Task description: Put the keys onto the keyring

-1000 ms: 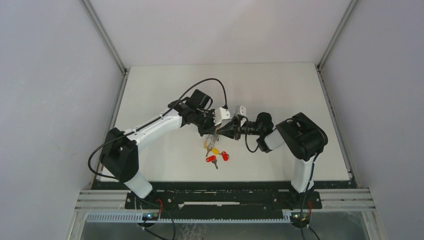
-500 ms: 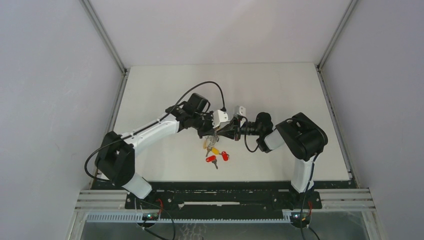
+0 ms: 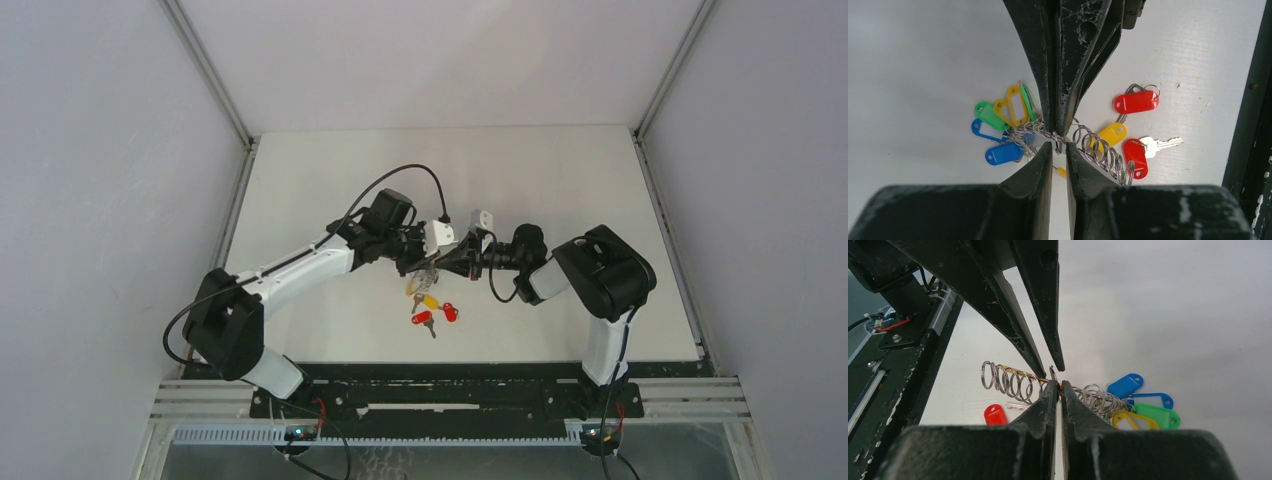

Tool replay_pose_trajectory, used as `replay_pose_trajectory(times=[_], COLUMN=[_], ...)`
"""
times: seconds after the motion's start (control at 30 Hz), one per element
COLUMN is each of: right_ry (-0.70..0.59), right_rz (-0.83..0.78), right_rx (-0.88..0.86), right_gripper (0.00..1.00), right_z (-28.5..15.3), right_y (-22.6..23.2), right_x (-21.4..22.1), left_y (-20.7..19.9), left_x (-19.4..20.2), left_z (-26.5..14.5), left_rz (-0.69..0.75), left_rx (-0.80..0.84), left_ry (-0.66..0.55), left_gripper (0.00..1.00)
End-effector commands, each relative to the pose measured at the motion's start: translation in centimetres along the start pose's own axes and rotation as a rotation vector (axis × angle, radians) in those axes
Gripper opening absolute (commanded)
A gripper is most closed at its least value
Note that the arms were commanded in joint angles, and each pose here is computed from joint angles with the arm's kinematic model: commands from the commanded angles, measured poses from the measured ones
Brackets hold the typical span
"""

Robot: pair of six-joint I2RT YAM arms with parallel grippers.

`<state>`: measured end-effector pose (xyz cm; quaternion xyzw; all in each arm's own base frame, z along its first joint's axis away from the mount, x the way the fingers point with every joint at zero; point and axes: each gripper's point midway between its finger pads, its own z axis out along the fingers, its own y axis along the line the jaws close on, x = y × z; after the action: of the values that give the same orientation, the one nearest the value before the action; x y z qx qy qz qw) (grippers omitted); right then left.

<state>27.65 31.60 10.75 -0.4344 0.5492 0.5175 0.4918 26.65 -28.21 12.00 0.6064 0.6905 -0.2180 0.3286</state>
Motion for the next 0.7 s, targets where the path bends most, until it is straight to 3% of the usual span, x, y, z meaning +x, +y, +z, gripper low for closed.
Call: replay_pose_trajectory(times=[0.0, 0.43, 0.67], right_ry=[-0.058, -0.084, -0.095], right_rz=[-0.069, -0.072, -0.083], right_rx=[-0.003, 0.012, 0.006], right_gripper=[0.00, 0.00, 0.00], right_z=[0.2, -0.3, -0.6], right_y=[-0.1, -0.2, -0.1], right_x=[-2.7, -3.5, -4.1], left_y=[-0.1, 0.4, 0.9], left_x=[-0.8, 0.6, -1.0], left_z=[-0.1, 0.6, 0.3], left_rz=[0.003, -0.051, -0.105], left_rx=[0.001, -0.007, -0.011], left_ry=[-0.044, -0.049, -0.241], left_gripper=[0.20, 0.22, 0.25])
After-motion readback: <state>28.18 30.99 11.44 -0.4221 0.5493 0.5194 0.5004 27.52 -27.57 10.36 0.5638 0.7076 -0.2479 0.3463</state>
